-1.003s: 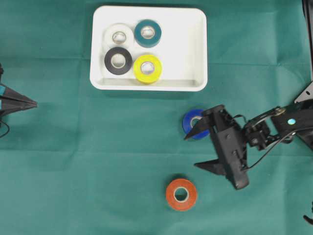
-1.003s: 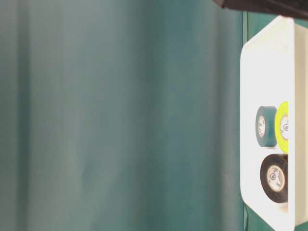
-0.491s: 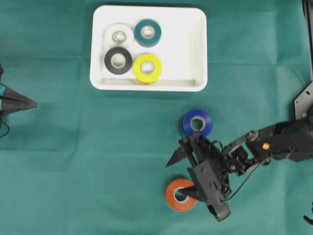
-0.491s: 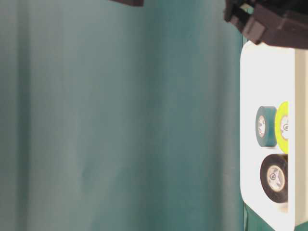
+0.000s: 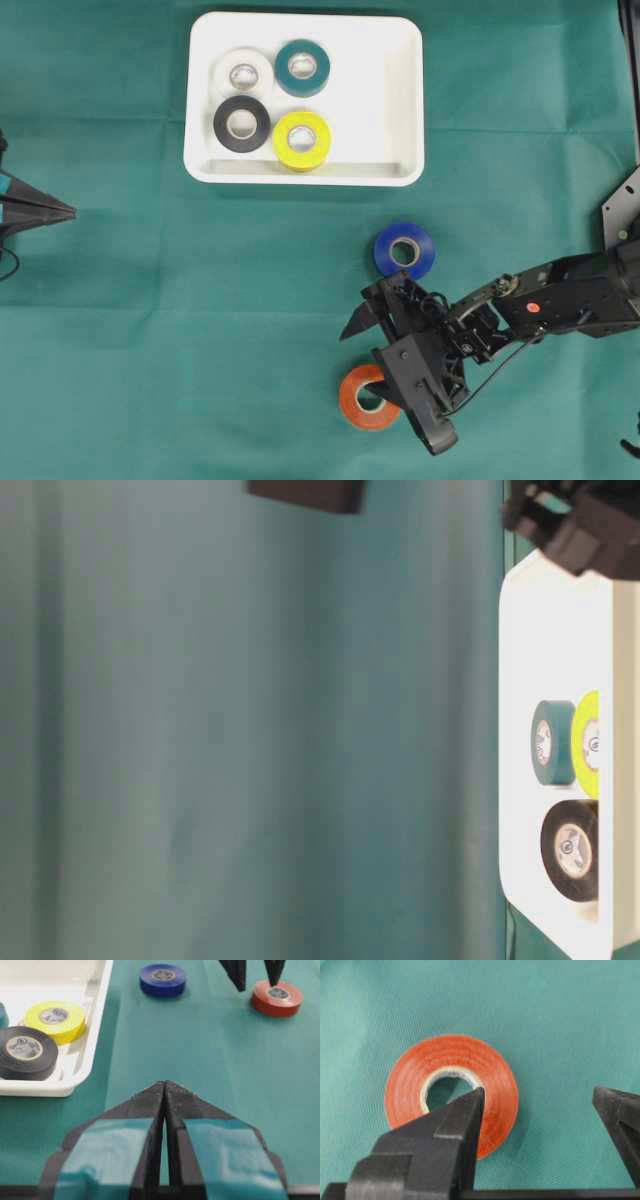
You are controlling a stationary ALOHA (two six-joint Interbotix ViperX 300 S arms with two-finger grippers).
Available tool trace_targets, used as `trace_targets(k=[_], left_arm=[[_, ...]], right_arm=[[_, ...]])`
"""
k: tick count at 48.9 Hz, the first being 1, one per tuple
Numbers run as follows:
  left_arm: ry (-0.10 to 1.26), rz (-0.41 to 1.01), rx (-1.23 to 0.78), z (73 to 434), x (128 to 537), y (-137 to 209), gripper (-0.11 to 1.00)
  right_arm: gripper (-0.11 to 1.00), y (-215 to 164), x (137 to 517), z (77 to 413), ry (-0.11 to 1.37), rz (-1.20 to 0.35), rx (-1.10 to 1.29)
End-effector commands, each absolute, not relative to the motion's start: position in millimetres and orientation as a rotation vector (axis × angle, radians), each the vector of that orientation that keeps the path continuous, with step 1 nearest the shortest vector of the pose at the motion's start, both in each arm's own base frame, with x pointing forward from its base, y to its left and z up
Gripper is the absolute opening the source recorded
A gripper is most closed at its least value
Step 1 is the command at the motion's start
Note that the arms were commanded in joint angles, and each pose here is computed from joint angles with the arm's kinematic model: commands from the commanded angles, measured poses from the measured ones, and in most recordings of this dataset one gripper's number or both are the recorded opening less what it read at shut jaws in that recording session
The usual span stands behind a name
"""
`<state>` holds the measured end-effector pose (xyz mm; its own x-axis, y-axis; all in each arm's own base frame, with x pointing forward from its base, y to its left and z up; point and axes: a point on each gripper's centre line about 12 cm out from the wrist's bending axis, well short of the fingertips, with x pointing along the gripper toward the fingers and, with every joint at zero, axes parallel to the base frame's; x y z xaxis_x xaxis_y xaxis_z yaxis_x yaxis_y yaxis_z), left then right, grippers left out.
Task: Put the tape into the white case with the right arm.
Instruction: 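Lower and close the right gripper on the orange-red roll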
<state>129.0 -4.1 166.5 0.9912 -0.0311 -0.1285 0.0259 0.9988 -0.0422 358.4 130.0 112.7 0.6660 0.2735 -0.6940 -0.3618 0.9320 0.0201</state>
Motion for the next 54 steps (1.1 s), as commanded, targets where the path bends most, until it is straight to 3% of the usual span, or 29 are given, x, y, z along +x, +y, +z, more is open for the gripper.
trace_targets(k=[1,36,39,47,54], left_arm=[[0.122,-0.030,-0.039,170.4,130.3,-4.3,0.00],[0.122,-0.029,-0.041,170.4,130.3,-4.1,0.00],[0.122,-0.029,-0.041,170.4,130.3,-4.1,0.00],[0.122,-0.030,-0.040,170.4,130.3,-4.3,0.00],[0.122,-0.030,-0.040,170.4,130.3,-4.3,0.00]], right_arm=[[0.65,134.0,364.8,118.1,0.738,0.367,-0.118],[0.62,137.9,377.4,103.2,0.767,0.361,-0.121],[0.55,137.6,376.5,102.3,0.770,0.360,-0.121],[0.15,137.6,377.2,104.1,0.768,0.358,-0.122],[0.02,138.6,377.1,106.6,0.764,0.359,-0.123]])
